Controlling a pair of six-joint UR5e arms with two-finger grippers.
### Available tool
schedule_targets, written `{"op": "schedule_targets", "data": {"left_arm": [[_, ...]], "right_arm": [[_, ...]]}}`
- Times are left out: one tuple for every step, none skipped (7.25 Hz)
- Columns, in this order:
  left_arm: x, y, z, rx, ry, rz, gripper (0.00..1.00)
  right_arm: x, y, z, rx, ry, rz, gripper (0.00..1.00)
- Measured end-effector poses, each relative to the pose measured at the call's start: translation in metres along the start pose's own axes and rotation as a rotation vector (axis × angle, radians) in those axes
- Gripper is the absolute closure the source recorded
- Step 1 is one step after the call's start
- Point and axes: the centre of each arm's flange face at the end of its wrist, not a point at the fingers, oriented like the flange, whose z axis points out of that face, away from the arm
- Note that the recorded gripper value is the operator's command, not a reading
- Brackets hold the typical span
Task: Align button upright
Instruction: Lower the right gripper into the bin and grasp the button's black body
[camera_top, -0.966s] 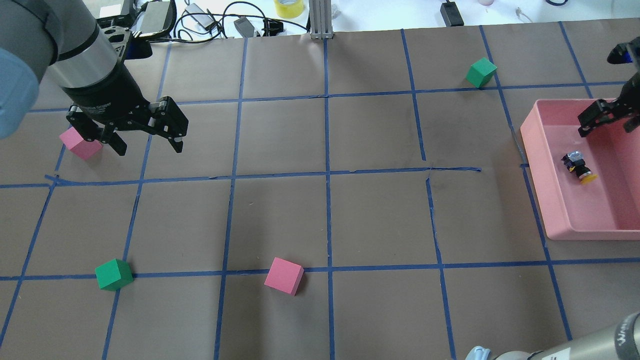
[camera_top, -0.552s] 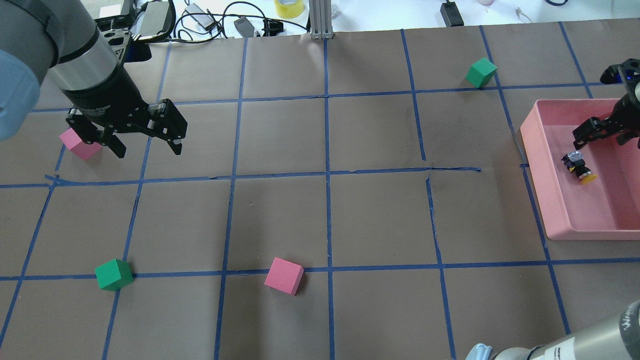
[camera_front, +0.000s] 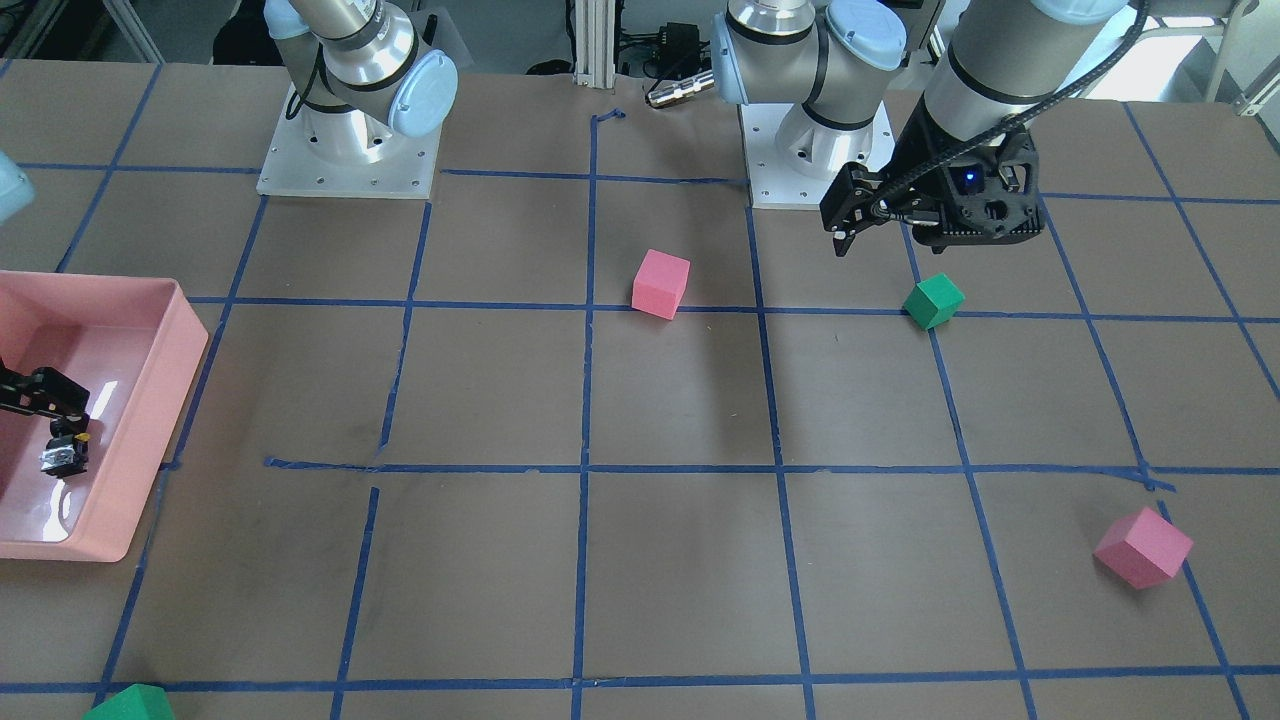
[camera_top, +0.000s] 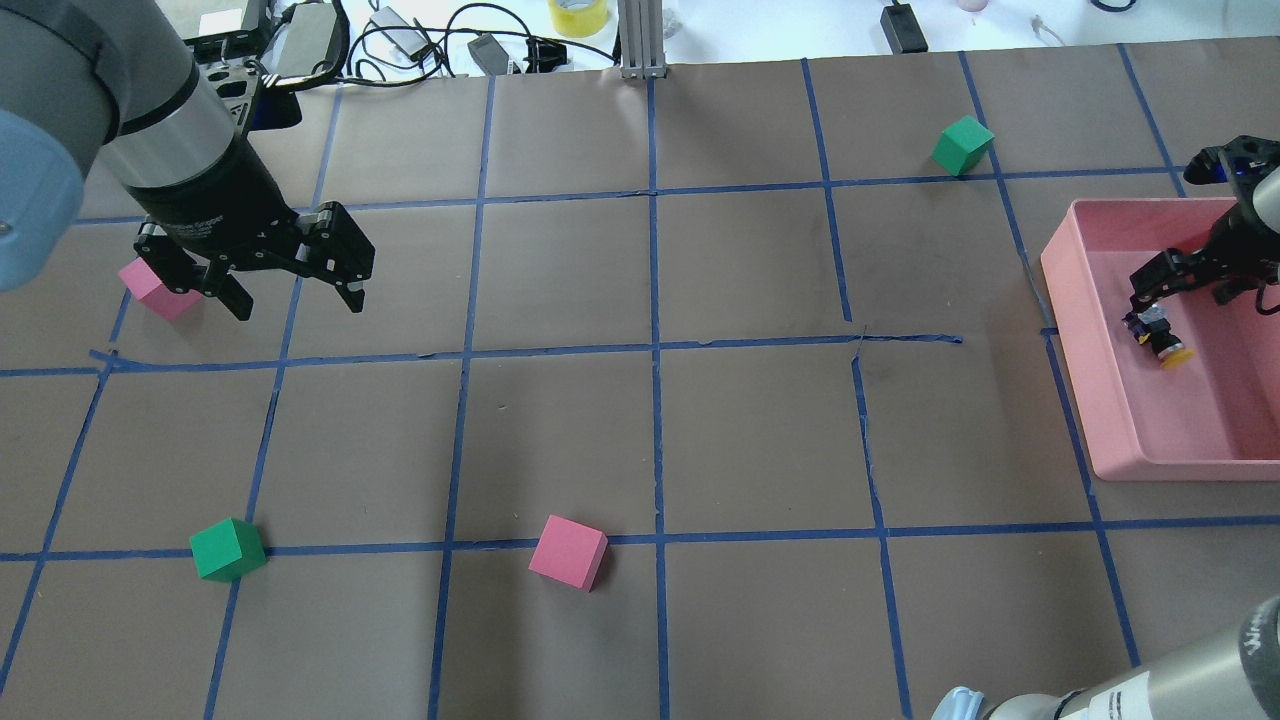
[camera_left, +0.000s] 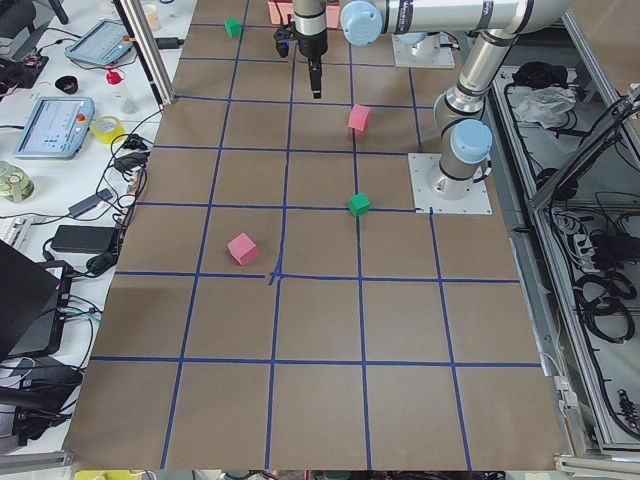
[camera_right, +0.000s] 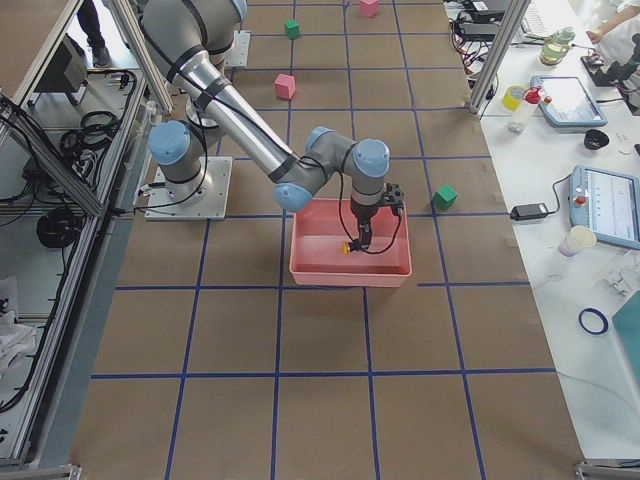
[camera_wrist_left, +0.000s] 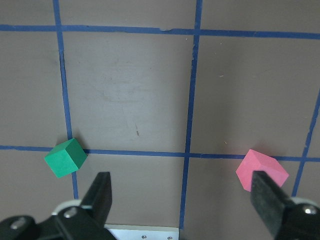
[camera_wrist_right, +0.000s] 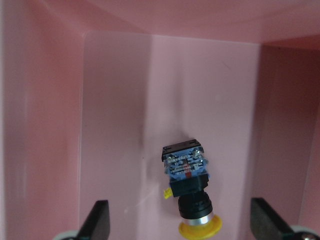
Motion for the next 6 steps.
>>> {"op": "schedule_targets", "data": {"left_arm": [[-0.001,0.000,0.000,0.000,0.000,0.000,0.00],[-0.001,0.000,0.000,0.000,0.000,0.000,0.00],[-0.001,0.000,0.000,0.000,0.000,0.000,0.00],[-0.002,0.000,0.000,-0.001,-0.001,0.000,0.00],[-0.002,0.000,0.001,-0.002,-0.002,0.000,0.00],[-0.002,0.000,0.001,-0.002,-0.003,0.000,0.00]], "right_arm": [[0.000,0.000,0.006,-0.011,-0.007,-0.005,0.00],[0.000,0.000,0.010,-0.018,-0.012,-0.019,0.00],[0.000,0.000,0.012,-0.020,-0.015,-0.039,0.00],[0.000,-0.001,0.013,-0.021,-0.017,-0.062,0.00],[0.001,-0.001,0.016,-0.025,-0.020,-0.088,0.00],[0.002,-0.003,0.021,-0.029,-0.024,-0.118,0.00]]}}
